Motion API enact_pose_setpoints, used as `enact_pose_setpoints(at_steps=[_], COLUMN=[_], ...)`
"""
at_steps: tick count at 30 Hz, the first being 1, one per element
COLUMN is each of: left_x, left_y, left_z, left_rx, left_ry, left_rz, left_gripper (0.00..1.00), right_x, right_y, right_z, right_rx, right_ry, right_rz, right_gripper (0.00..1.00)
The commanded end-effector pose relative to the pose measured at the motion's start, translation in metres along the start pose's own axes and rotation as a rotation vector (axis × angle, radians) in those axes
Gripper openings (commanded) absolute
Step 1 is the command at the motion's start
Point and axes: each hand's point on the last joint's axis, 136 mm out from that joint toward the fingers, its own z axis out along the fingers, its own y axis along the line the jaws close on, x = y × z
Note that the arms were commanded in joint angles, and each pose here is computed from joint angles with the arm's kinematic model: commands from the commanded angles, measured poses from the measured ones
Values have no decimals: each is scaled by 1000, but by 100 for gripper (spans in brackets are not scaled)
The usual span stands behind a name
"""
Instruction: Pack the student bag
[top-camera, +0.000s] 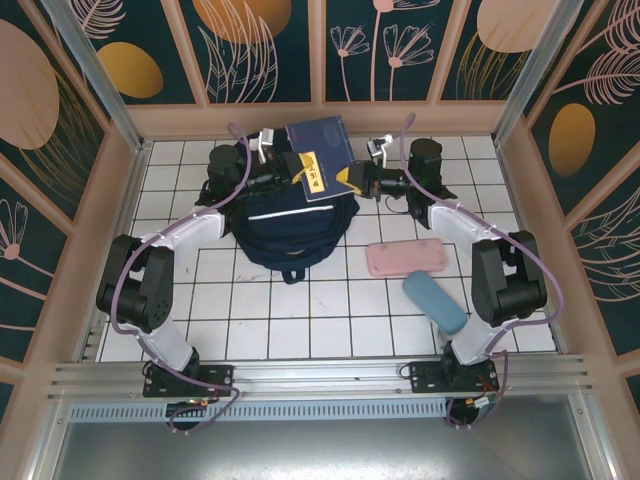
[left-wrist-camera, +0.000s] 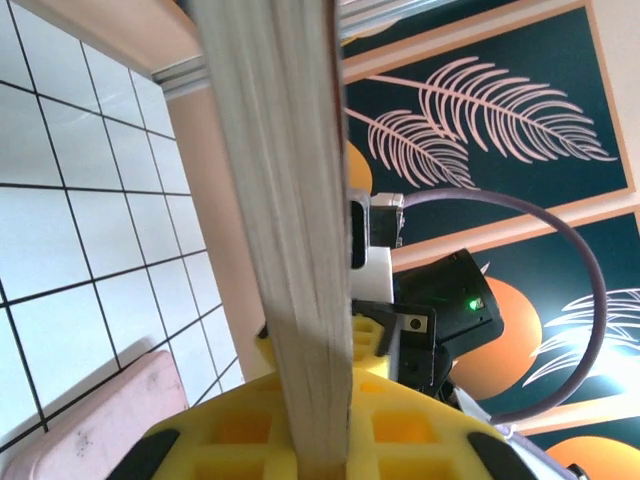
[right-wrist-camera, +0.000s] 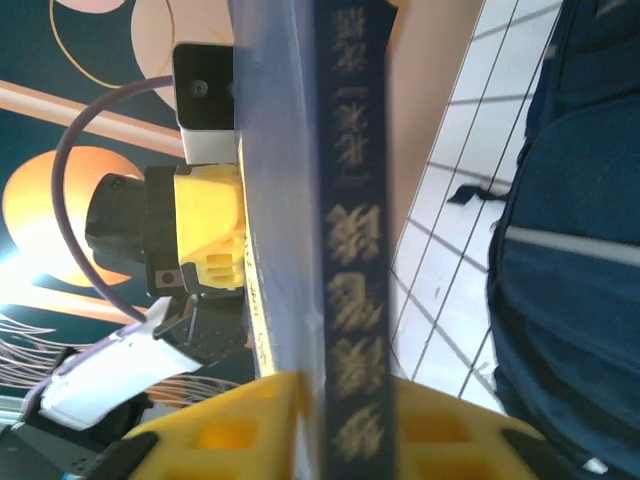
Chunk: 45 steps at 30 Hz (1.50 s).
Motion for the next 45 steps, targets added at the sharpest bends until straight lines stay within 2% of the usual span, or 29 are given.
enact_pose_setpoints(at_steps=[1,4,11,14,16,22,23,25,26,30,33,35,42,45], left_x=[-14,-21,-26,-26,-21,-15,-14,-11,-10,-9,-7,0,42,57], left_y=[-41,-44,-47,-48,-36,-15,-9,5,14,66,99,110,147,170], left_z=[-7,-13,-26,-28,-30,-32,-33,-32,-32,-45,-66,-75,-70,-63], left_rx=[106,122,149,143,121,29,-5,-85,-139,-466,-693,-798,-1141,-1203], left_ry=[-89,-159,-248,-260,-259,-253,-250,-237,-227,-193,-160,-111,226,368], left_rz=[69,22,-31,-30,-55,-72,-69,-57,-39,73,185,271,633,690], left_gripper=[2,0,0,0,0,15,23,51,61,76,79,79,76,76], right_x=[-11,-15,-18,-20,-21,-17,-16,-15,-15,-14,-15,-17,-25,-26], right_y=[21,31,43,45,40,17,12,4,0,-17,-31,-37,-50,-55], right_z=[-6,-1,28,37,40,37,34,29,26,9,-11,-25,-71,-83], right_rx=[6,-3,-111,-161,-164,-97,-75,-24,8,166,306,378,501,511], right_ry=[-113,-209,-338,-366,-379,-434,-448,-466,-476,-507,-534,-553,-634,-659], right_rz=[-53,-53,17,38,58,99,96,83,77,34,-4,-20,-31,-13], right_gripper=[43,51,49,44,36,13,10,6,4,2,2,2,2,2])
